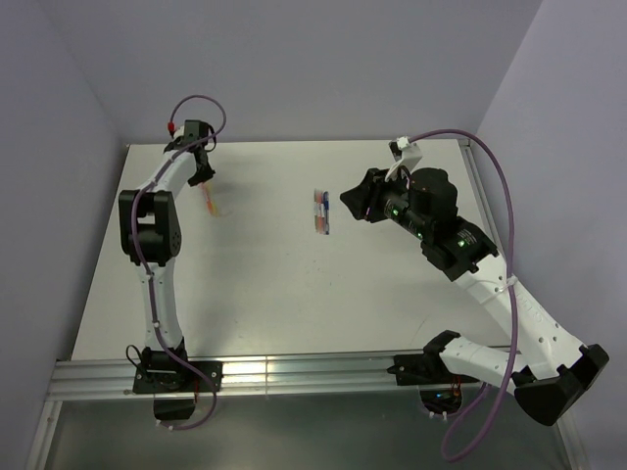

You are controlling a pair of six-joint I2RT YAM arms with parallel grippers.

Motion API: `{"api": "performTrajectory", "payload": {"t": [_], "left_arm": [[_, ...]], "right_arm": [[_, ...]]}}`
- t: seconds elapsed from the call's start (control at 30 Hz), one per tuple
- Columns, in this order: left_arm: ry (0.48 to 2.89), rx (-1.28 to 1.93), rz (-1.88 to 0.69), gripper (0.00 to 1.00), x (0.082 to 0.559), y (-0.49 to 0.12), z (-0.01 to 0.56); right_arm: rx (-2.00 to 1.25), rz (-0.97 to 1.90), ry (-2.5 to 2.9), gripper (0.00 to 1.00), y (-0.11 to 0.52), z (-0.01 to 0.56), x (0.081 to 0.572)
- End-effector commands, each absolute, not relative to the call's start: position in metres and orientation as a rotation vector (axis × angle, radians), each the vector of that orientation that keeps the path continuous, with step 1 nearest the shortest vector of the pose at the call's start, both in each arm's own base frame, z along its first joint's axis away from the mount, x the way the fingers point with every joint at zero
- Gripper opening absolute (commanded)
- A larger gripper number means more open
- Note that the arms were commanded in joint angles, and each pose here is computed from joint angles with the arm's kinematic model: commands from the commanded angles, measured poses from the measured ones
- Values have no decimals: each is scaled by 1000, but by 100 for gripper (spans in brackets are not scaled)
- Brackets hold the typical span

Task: Insert the pens into the pen caps
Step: Pick up the pen from the center of the board.

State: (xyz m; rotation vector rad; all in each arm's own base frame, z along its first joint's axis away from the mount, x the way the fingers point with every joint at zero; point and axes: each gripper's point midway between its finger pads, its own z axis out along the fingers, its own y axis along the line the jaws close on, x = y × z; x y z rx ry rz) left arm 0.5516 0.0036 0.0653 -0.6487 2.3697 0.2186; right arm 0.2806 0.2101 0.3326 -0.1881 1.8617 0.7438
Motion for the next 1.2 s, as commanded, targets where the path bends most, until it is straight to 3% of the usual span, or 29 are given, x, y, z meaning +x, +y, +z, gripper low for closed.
{"api": "performTrajectory", "payload": {"t": [0.0,1.17], "left_arm": [[2353,-637,214,30,560,3,69],[2417,-645,183,27,564,2,30]], "right_arm": [[-184,735,1820,48,207,346,283],[-196,728,1854,48,212,335,289]]}}
